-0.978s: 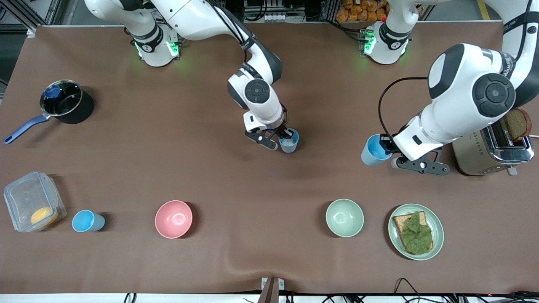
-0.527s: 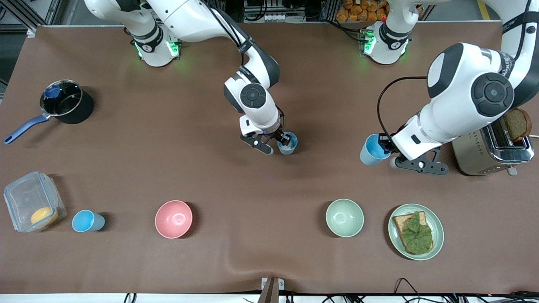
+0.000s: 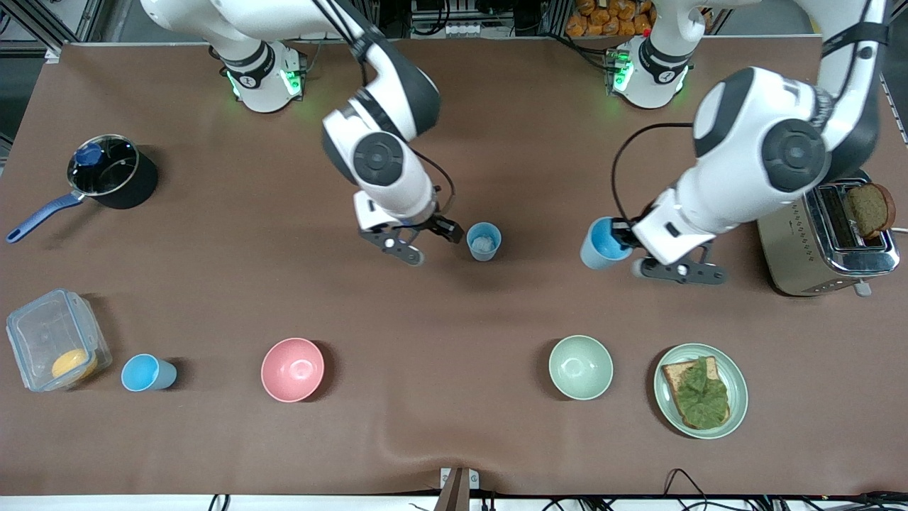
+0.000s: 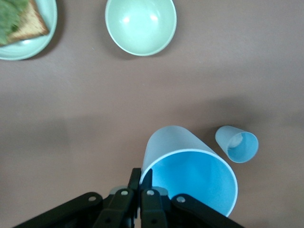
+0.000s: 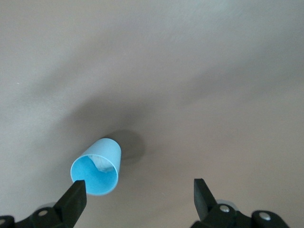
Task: Stack blue cups with both arms
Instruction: 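Move the left cup over the placed cup while the right gripper retracts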
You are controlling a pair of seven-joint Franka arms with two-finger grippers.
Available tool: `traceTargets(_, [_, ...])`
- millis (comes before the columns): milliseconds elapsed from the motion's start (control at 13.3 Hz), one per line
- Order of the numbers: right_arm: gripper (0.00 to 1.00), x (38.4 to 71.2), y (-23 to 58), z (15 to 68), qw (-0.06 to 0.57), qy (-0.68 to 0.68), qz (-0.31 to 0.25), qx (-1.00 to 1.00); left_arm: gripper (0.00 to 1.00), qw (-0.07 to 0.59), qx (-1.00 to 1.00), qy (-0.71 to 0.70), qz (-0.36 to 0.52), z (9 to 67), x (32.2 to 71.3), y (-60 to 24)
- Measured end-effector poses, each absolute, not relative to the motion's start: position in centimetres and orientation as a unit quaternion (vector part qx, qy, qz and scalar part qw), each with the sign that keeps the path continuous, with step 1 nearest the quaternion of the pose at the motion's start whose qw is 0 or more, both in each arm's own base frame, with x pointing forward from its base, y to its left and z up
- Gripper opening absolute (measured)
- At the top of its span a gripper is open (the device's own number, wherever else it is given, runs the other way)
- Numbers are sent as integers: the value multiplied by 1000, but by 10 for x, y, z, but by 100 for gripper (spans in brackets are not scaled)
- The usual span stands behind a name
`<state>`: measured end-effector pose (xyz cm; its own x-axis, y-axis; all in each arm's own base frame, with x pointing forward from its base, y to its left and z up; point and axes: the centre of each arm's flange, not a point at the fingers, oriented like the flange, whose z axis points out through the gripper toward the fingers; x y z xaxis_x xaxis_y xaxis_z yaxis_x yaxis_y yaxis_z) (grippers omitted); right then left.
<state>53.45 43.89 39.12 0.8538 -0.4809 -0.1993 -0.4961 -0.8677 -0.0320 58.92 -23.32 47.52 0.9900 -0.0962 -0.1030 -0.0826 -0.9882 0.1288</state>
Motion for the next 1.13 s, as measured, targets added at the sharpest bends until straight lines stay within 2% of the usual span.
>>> traceTargets(301, [100, 556, 371, 460, 36, 205, 110, -972, 3, 51, 995, -26, -79, 450, 565, -283])
traceTargets(602, [100, 590, 207, 542, 79, 121, 112, -983, 3, 53, 996, -20, -71, 412, 536, -333])
traceTargets(753, [100, 581, 129, 588, 92, 89, 100, -987, 3, 58, 996, -10, -61, 393, 518, -359])
traceTargets(903, [100, 562, 74, 626, 79, 57, 79, -992, 3, 65, 997, -3, -49, 371, 502, -378])
traceTargets(1129, [100, 539, 13, 646, 63, 26, 58, -996, 3, 74, 996, 0, -45, 341, 488, -404])
